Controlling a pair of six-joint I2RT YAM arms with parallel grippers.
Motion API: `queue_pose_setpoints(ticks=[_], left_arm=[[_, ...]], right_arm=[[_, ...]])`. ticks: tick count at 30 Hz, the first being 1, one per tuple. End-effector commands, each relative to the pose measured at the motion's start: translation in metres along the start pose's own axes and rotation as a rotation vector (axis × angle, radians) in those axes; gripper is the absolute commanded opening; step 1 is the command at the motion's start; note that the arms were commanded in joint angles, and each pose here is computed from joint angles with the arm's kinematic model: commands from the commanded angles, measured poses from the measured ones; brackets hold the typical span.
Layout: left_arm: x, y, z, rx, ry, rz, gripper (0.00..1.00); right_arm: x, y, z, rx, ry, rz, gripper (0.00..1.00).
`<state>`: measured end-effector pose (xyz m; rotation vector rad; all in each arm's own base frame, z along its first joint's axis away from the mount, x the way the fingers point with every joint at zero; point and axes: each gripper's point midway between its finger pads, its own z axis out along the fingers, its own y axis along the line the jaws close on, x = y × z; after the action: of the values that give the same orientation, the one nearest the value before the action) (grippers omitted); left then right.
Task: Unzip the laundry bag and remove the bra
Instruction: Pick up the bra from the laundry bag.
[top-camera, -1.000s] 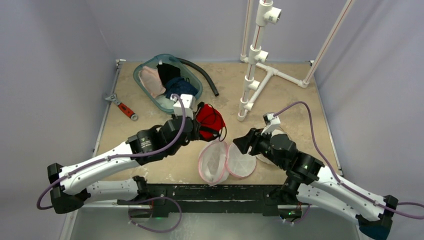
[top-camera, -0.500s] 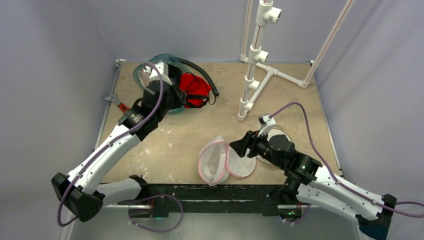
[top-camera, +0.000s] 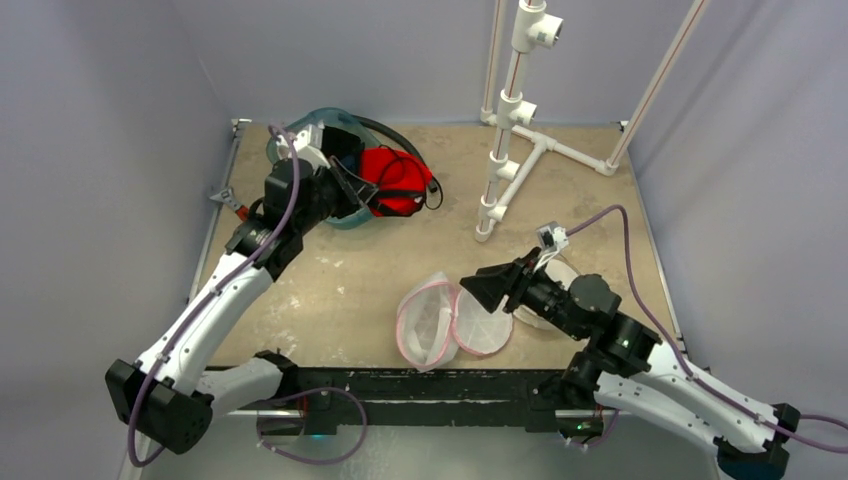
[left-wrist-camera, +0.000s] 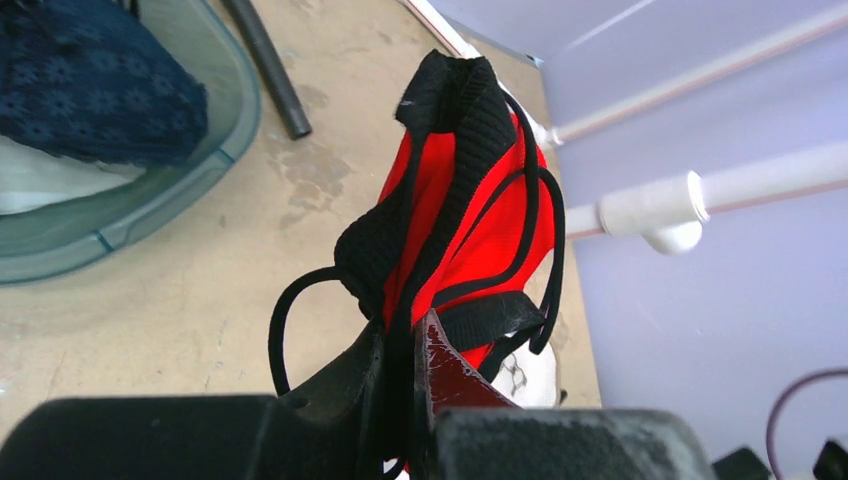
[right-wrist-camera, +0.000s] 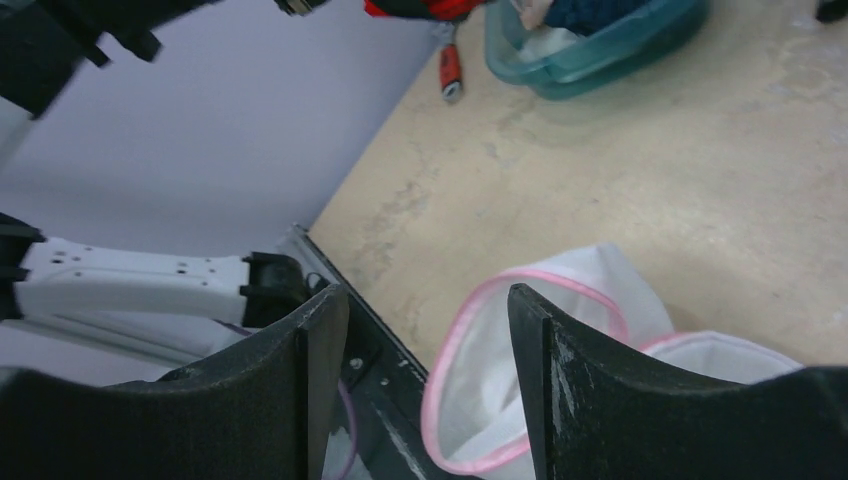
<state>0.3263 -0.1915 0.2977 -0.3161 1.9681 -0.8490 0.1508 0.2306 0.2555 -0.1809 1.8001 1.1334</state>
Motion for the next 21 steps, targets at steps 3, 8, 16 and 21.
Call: queue_pose_setpoints(ticks=[3, 8, 16, 21], left_arm=[[0.009, -0.03, -0.033, 0.216, 0.017, 0.043, 0.0], [0.023, -0.04, -0.054, 0.318, 0.047, 0.072, 0.0], [0.041, -0.047, -0.077, 0.43, 0.089, 0.106, 0.0], [0.048, -0.049, -0.084, 0.468, 0.108, 0.122, 0.0]], right_arm=[[-0.046, 0.06, 0.001, -0.198, -0.091, 0.054, 0.63], [-0.07, 0.076, 0.007, -0.234, -0.156, 0.11, 0.64], [-0.071, 0.077, 0.029, -0.198, -0.139, 0.169, 0.64], [-0.074, 0.076, 0.035, -0.193, -0.161, 0.216, 0.62]])
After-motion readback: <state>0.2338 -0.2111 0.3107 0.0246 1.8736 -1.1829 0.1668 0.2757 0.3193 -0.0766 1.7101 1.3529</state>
